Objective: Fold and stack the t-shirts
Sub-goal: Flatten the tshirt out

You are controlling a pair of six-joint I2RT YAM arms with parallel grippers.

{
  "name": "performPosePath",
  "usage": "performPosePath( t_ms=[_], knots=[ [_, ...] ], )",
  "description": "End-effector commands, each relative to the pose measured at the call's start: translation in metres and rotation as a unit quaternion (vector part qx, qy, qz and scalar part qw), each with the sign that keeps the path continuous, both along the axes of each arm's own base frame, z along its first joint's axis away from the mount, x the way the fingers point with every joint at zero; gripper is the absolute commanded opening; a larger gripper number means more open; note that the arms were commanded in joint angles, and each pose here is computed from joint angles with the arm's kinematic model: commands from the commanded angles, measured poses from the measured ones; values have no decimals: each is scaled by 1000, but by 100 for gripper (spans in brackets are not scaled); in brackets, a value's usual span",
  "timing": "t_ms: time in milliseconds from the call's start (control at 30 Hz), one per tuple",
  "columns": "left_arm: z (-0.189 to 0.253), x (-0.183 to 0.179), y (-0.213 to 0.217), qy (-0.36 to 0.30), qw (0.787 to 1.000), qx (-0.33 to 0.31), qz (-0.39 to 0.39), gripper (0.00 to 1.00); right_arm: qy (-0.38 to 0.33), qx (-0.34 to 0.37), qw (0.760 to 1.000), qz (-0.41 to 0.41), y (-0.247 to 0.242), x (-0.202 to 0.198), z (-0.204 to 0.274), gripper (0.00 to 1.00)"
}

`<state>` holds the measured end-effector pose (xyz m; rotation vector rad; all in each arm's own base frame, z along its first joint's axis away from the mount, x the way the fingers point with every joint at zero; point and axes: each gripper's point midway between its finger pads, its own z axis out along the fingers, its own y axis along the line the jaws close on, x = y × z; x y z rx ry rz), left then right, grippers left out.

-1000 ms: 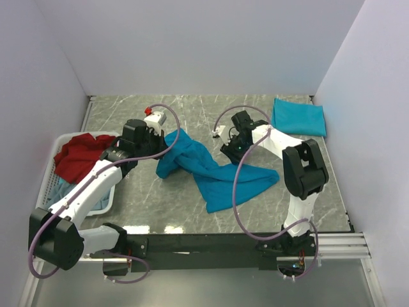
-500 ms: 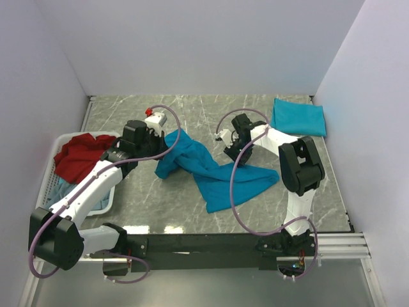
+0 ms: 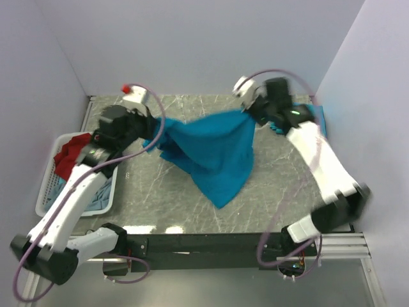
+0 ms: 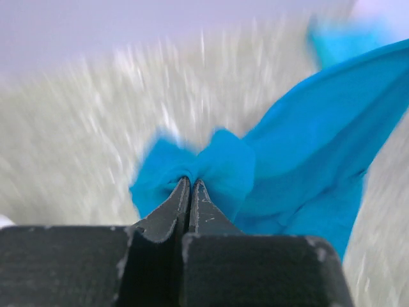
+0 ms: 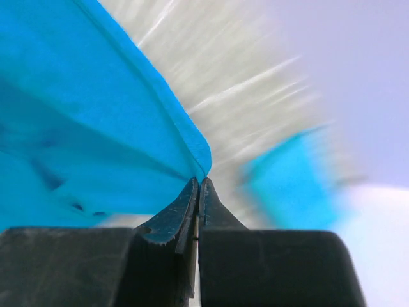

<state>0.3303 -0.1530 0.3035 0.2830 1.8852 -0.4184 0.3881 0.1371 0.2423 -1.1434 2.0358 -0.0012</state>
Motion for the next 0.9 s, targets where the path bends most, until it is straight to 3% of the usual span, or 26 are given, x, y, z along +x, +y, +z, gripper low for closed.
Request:
performPosePath(
  t_ms=[0,167,300,433,567,667,767,867],
  knots=[
    [132,-23,22,-170,984,-52,27,0,-210,44,977,12,-21,-40,159,0],
    [236,-92,16,-305,943,-121,-59,0,-370,105,923,11,-46,-117,267,0],
    [295,-153,6,-370,904,-155,-149,1,-417,146,897,9,-62,-169,306,0],
    [321,-204,-2,-403,866,-185,-229,1,-440,160,884,-4,-77,-204,321,0],
    [328,-224,-3,-409,852,-200,-257,1,-450,163,878,-11,-83,-219,326,0],
    [320,-213,-3,-399,861,-200,-244,1,-444,162,881,-16,-83,-212,319,0],
    [288,-176,-9,-358,888,-195,-214,1,-422,156,893,-26,-81,-188,299,0],
    [222,-123,-19,-280,925,-188,-176,0,-386,145,910,-40,-77,-152,259,0]
  ],
)
